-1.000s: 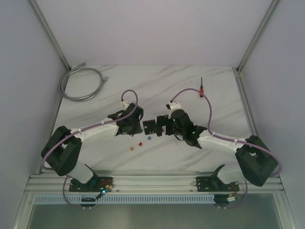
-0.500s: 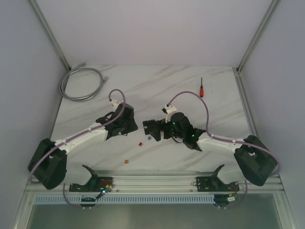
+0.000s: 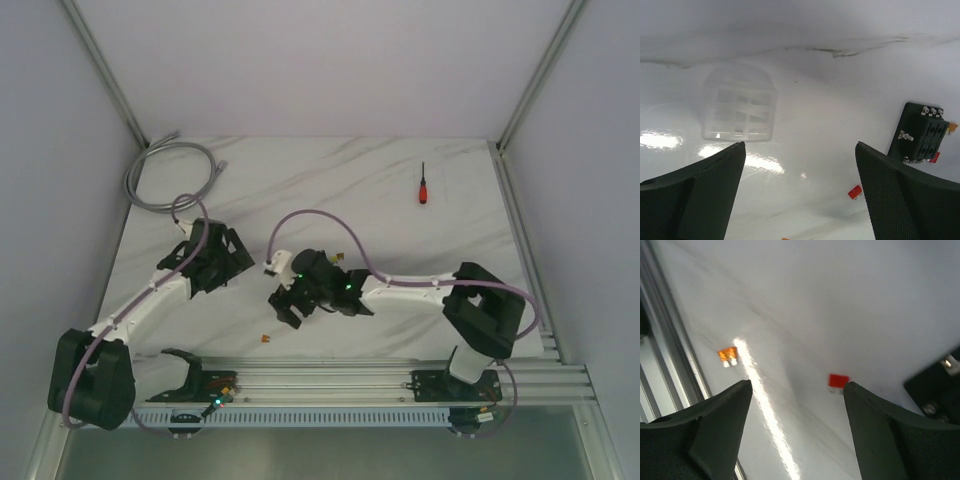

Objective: Snap on the fuse box
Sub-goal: Pick up the fuse from the center of the board.

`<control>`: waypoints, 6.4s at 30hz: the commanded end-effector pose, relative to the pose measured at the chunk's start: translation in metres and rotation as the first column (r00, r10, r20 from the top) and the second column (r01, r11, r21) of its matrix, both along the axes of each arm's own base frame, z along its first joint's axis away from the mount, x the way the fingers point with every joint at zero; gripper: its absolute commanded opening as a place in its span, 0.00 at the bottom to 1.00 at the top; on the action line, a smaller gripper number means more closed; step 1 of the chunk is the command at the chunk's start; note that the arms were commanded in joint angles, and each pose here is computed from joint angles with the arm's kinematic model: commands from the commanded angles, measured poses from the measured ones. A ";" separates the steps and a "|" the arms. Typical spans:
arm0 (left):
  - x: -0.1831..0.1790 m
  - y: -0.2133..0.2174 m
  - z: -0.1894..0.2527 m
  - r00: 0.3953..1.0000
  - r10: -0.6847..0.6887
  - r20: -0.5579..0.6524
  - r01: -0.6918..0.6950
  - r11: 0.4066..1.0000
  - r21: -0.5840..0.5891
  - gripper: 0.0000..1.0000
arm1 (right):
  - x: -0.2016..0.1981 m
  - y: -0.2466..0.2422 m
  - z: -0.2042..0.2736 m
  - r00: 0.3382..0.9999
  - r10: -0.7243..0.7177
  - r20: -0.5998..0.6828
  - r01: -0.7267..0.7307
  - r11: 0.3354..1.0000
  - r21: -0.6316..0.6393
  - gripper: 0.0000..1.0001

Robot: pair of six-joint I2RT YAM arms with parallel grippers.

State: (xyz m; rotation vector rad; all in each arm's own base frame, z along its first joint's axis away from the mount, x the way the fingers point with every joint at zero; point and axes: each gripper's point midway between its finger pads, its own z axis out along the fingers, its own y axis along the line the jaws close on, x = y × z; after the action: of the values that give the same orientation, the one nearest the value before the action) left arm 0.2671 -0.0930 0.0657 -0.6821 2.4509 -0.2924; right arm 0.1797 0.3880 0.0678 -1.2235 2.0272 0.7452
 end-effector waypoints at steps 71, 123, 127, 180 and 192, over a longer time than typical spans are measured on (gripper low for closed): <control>-0.001 0.019 0.006 0.997 0.039 0.061 -0.024 0.974 -0.227 1.00 | -0.023 0.048 -0.029 0.897 0.432 0.097 -0.396 0.880 -0.262 0.64; 0.005 -0.003 0.022 0.992 -0.077 0.104 0.100 0.964 -0.248 1.00 | 0.010 -0.096 -0.017 0.981 -0.188 -0.036 0.145 0.850 -0.507 0.52; 0.003 -0.003 0.021 0.992 -0.077 0.105 0.101 0.963 -0.248 1.00 | 0.019 -0.081 -0.009 0.980 -0.195 -0.029 0.156 0.859 -0.488 0.53; -0.002 -0.012 0.022 0.990 -0.101 0.100 0.125 0.956 -0.266 1.00 | 0.020 -0.090 -0.041 0.999 0.008 0.053 0.011 0.935 -0.353 0.51; -0.002 -0.017 0.022 0.989 -0.118 0.093 0.139 0.952 -0.271 1.00 | 0.010 -0.094 -0.053 0.999 0.046 -0.013 -0.047 0.920 -0.390 0.44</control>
State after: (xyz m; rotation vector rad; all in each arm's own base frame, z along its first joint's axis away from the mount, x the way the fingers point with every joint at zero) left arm 0.2571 -0.1029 0.0735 -0.6429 2.4391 -0.6700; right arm 0.1964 0.2948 0.0210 -1.4373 2.2129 0.3433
